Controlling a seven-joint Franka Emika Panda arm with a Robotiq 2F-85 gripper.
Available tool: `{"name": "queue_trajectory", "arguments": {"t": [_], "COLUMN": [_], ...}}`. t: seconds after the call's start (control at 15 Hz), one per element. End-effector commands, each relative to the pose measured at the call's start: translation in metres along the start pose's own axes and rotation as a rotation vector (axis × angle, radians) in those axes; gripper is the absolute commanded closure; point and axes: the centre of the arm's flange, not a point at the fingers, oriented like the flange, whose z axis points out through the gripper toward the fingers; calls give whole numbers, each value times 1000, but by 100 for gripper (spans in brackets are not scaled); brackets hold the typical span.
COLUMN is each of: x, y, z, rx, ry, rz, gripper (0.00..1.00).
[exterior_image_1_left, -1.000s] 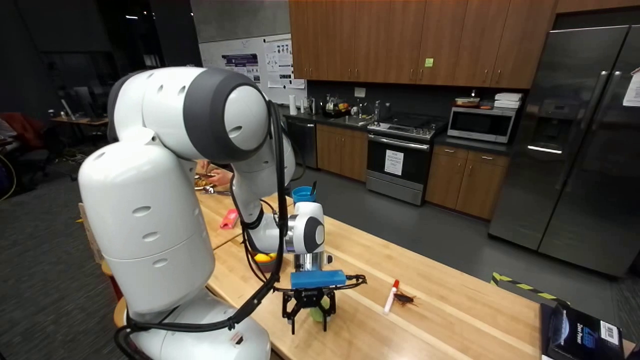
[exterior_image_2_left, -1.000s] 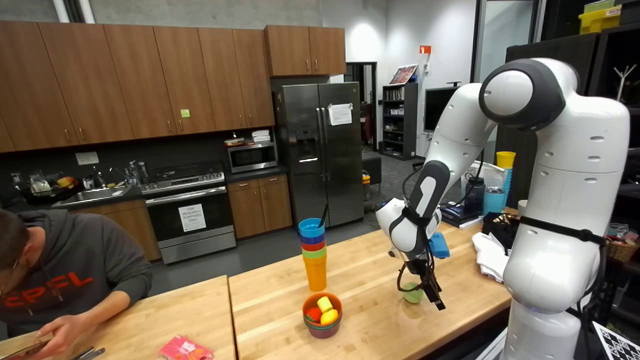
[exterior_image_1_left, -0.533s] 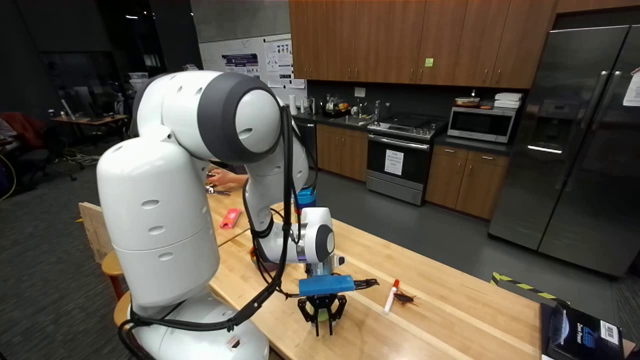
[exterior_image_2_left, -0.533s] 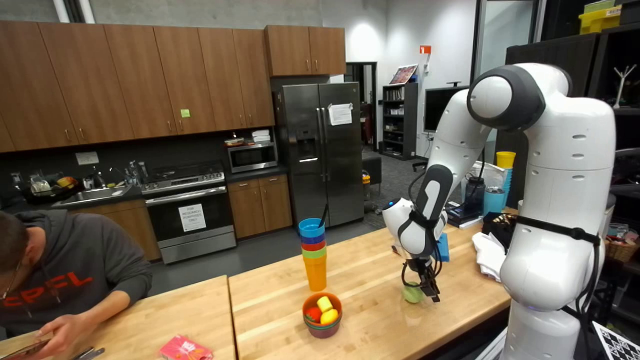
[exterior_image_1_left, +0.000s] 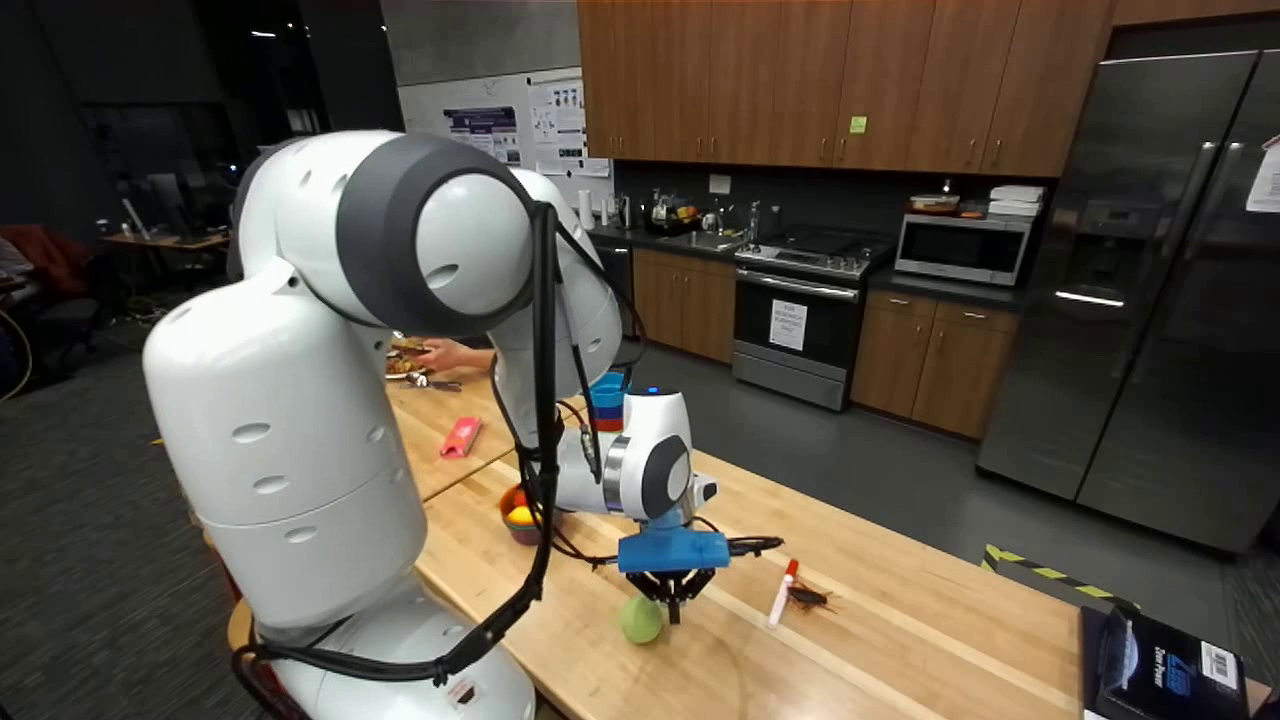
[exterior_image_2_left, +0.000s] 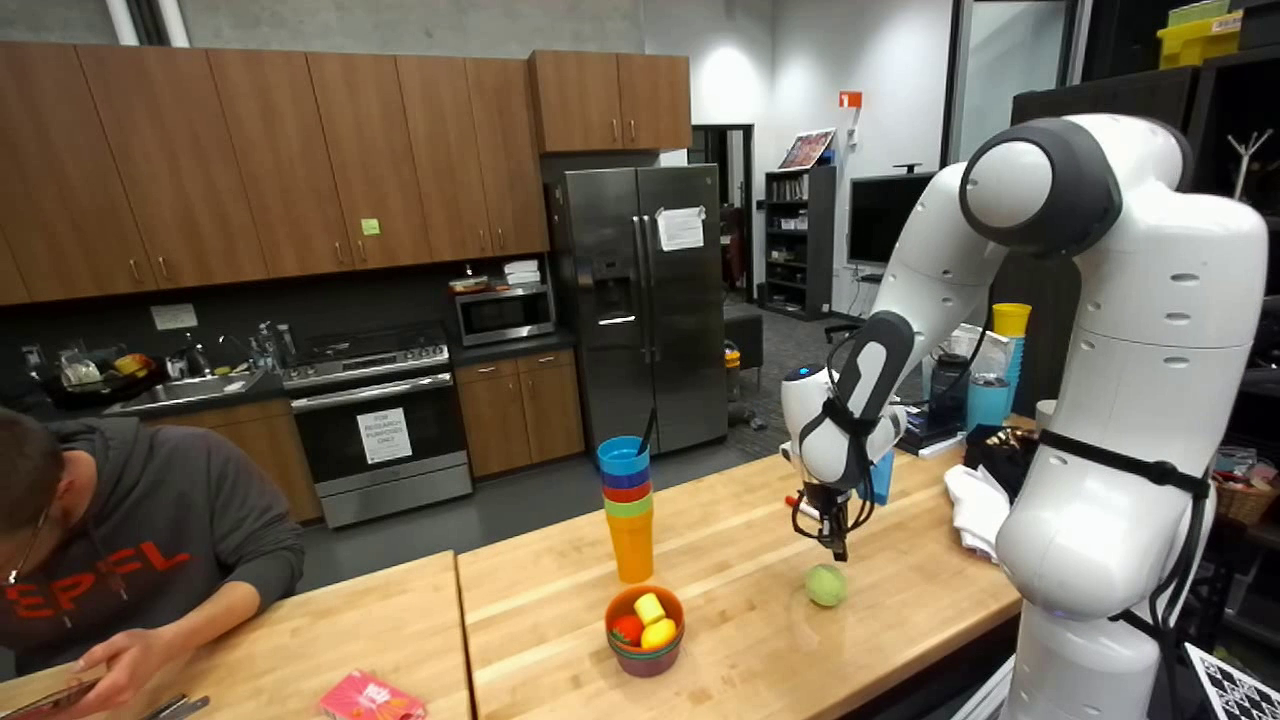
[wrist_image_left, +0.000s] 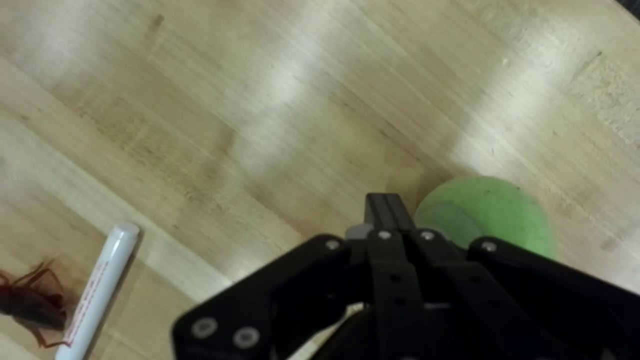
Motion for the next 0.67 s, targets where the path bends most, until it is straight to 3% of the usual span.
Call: {"name": "queue_trajectory", "arguments": {"t": [0.0,0.6], "x": [-58,-90], "y": [-34,-16], "z": [-18,-23], "rx": [20,89], "ry": [41,-179], "rz": [-9,28], "gripper": [100,100]}}
